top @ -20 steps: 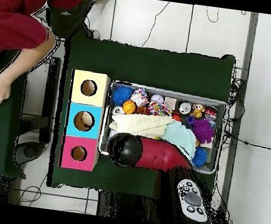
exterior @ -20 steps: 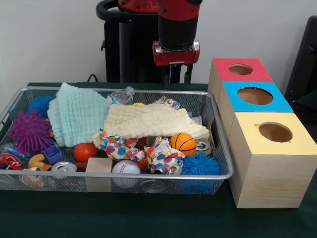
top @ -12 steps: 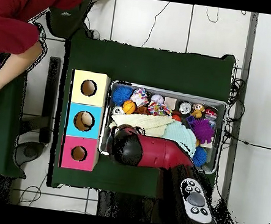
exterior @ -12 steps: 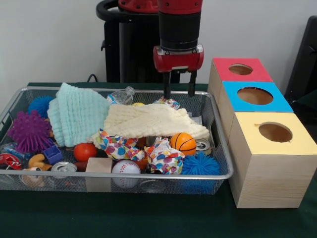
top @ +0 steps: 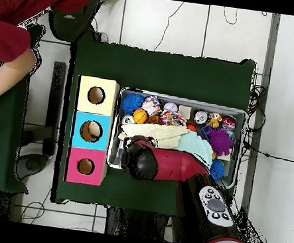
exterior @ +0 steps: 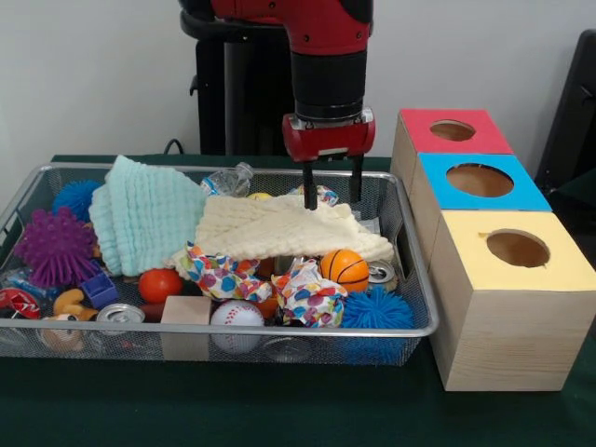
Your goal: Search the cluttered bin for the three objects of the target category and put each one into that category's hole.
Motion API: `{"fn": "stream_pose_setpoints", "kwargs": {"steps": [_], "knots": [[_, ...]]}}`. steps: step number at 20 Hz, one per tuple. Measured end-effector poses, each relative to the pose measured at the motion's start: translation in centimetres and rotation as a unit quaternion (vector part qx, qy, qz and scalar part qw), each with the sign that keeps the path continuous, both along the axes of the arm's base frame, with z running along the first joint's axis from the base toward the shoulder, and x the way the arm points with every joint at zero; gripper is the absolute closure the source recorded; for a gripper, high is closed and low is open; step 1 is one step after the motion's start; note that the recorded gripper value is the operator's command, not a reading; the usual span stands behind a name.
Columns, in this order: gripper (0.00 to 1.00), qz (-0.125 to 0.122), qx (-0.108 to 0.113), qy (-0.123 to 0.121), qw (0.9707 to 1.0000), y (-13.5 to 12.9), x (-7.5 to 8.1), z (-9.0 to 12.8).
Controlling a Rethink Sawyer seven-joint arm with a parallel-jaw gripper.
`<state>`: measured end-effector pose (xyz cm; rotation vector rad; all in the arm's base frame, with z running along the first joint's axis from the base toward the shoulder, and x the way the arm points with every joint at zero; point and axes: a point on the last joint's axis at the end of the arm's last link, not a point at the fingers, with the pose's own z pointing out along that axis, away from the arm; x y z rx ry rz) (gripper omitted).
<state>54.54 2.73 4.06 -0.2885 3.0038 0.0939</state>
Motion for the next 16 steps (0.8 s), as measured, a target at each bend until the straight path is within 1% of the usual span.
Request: {"fn": "stream_pose_setpoints", "kwargs": {"steps": [1,3,5,8,13,16], "knots": [[0.0,0.003,0.001,0.004,1.0,-0.3,-0.5,-0.7],[0.0,0.007,0.001,0.007,0.9999,-0.7,-1.0,-1.4],[0.0,0.011,0.001,0.005,0.9999,-1.0,-1.4,-1.9],[0.0,0.017,0.0,0.001,0.9998,-1.1,-1.6,-2.2],[0.0,0.028,-0.004,-0.012,0.9995,-0.8,-1.6,-1.8],[0.0,0.035,-0.009,-0.018,0.9992,-0.3,-1.9,-0.9]]}}
